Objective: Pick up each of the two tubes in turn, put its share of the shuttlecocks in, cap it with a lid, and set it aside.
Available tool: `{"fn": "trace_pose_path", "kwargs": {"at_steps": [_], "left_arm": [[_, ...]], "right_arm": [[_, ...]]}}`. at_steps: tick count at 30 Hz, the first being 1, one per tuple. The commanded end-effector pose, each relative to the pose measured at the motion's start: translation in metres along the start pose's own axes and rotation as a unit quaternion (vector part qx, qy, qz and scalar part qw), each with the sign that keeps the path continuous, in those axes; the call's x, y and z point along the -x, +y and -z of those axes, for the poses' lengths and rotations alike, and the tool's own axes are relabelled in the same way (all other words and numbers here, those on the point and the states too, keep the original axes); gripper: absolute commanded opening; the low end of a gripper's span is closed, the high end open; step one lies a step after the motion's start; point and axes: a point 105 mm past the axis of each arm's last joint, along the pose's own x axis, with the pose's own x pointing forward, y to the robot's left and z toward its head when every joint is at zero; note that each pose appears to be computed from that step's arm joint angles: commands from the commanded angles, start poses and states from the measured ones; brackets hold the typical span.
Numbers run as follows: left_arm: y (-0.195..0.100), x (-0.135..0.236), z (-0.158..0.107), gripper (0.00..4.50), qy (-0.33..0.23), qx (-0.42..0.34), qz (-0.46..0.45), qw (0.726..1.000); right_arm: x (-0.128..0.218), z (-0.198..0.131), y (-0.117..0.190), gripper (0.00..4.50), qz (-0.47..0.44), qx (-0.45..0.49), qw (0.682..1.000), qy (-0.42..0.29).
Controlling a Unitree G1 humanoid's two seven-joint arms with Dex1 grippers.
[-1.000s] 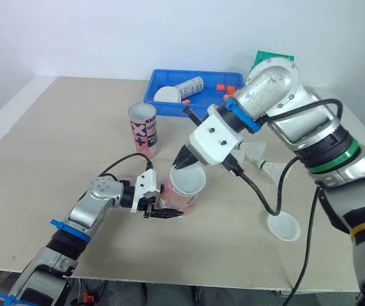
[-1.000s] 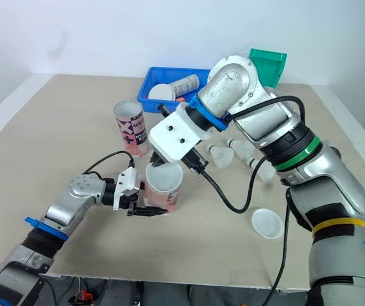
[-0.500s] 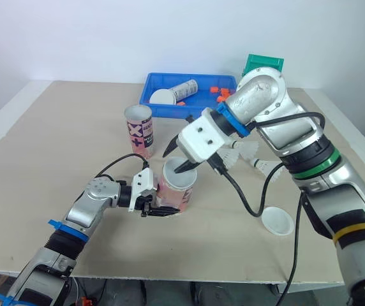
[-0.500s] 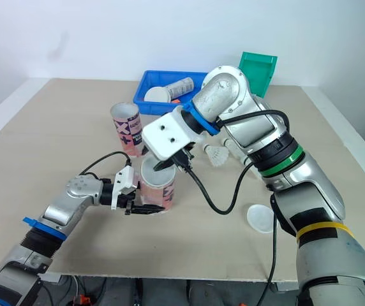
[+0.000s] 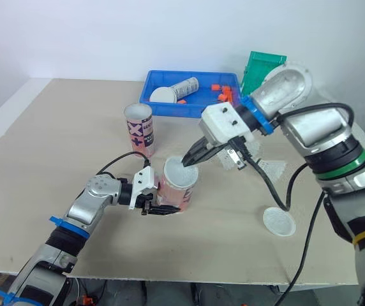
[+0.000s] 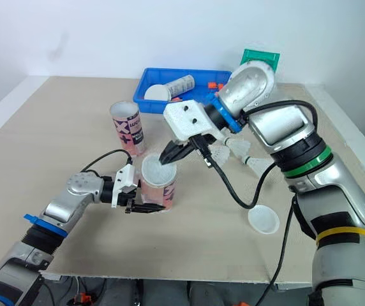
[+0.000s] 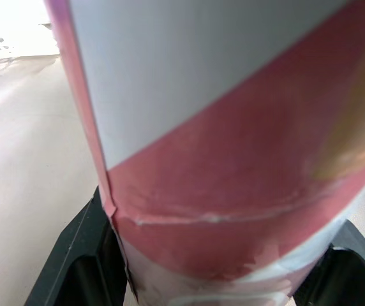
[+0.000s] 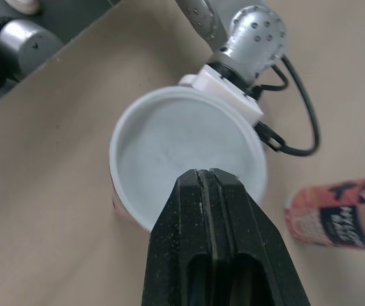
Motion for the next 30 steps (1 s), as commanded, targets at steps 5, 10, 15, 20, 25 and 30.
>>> {"fn": "trace_pose_path", "kwargs": {"at_steps": [5, 10, 15, 20, 25, 30], "left_arm": [[0.007, 0.011, 0.032, 2.73, 0.069, 0.031, -0.031, 0.997], [0.007, 0.012, 0.032, 2.73, 0.069, 0.031, -0.033, 0.997], [0.005, 0.014, 0.033, 2.73, 0.07, 0.032, -0.035, 0.996], [0.006, 0.017, 0.033, 2.73, 0.071, 0.034, -0.04, 0.996], [0.006, 0.018, 0.033, 2.73, 0.072, 0.035, -0.043, 0.996], [0.006, 0.018, 0.034, 2.73, 0.072, 0.037, -0.044, 0.996]], "right_arm": [[-0.028, -0.006, -0.005, 0.03, -0.028, 0.029, 0.999, 0.02], [-0.033, -0.005, -0.006, 0.03, -0.043, 0.041, 0.998, 0.028], [-0.042, 0.036, -0.002, 0.03, -0.067, 0.1, 0.981, 0.154], [-0.047, 0.043, -0.003, 0.03, -0.087, 0.143, 0.969, 0.181], [-0.05, 0.045, -0.001, 0.03, -0.097, 0.159, 0.967, 0.175], [-0.048, 0.04, 0.005, 0.03, -0.103, 0.174, 0.968, 0.151]]}}
